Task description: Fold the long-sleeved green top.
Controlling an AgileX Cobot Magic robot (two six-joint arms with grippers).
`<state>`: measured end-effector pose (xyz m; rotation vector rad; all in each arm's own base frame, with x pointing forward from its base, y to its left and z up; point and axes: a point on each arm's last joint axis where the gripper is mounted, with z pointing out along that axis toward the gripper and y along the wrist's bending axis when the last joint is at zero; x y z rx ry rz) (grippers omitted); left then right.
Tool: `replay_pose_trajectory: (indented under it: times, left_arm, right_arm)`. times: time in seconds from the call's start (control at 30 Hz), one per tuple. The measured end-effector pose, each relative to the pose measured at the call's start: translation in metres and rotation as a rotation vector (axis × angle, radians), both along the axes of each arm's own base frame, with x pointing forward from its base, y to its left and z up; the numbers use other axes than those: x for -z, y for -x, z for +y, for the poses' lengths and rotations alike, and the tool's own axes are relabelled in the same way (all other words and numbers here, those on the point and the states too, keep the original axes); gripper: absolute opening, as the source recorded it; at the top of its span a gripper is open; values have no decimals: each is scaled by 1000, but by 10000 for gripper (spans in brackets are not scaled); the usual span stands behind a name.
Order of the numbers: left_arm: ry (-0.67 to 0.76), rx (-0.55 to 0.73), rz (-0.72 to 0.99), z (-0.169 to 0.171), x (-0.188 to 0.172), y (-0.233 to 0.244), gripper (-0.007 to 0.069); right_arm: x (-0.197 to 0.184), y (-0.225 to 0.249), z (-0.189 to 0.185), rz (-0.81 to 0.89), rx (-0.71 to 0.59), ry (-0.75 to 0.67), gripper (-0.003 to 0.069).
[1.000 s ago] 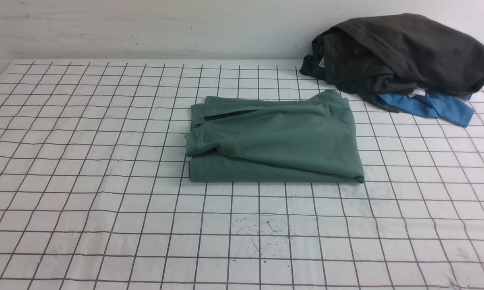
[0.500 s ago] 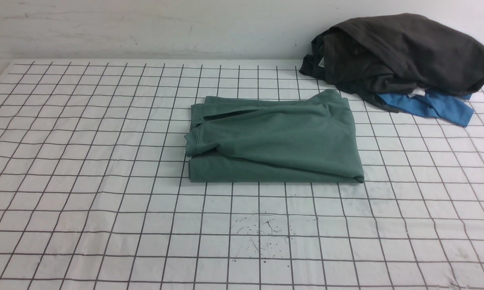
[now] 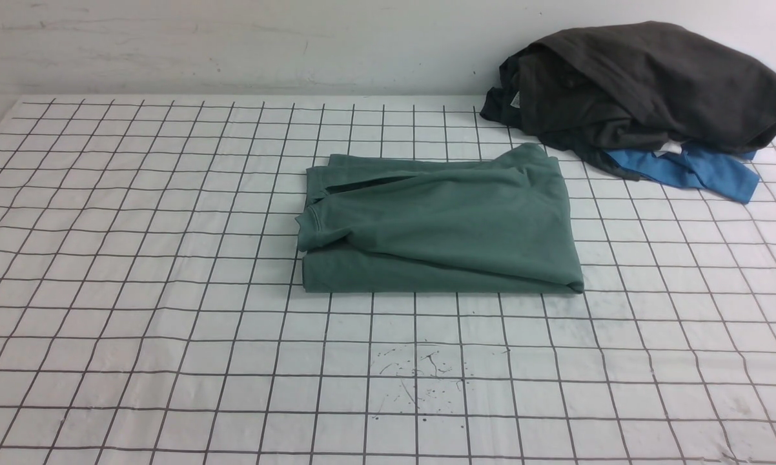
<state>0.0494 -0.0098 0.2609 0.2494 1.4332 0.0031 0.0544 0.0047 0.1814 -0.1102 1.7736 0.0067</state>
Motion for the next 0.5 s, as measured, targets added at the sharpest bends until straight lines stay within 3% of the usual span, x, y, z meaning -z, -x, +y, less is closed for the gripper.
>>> replay_pose_trajectory:
  times: [0.23, 0.33, 0.5]
  left_arm:
    - [-2, -4, 56, 0, 26, -4, -7]
    - [58, 3, 173, -1, 63, -7, -7]
    - [152, -27, 430, 0, 88, -3, -7]
  right_arm:
    - [0, 0, 0, 0, 0, 0, -14]
    - [0, 0, 0, 0, 0, 1, -14]
    - [0, 0, 0, 0, 0, 3, -14]
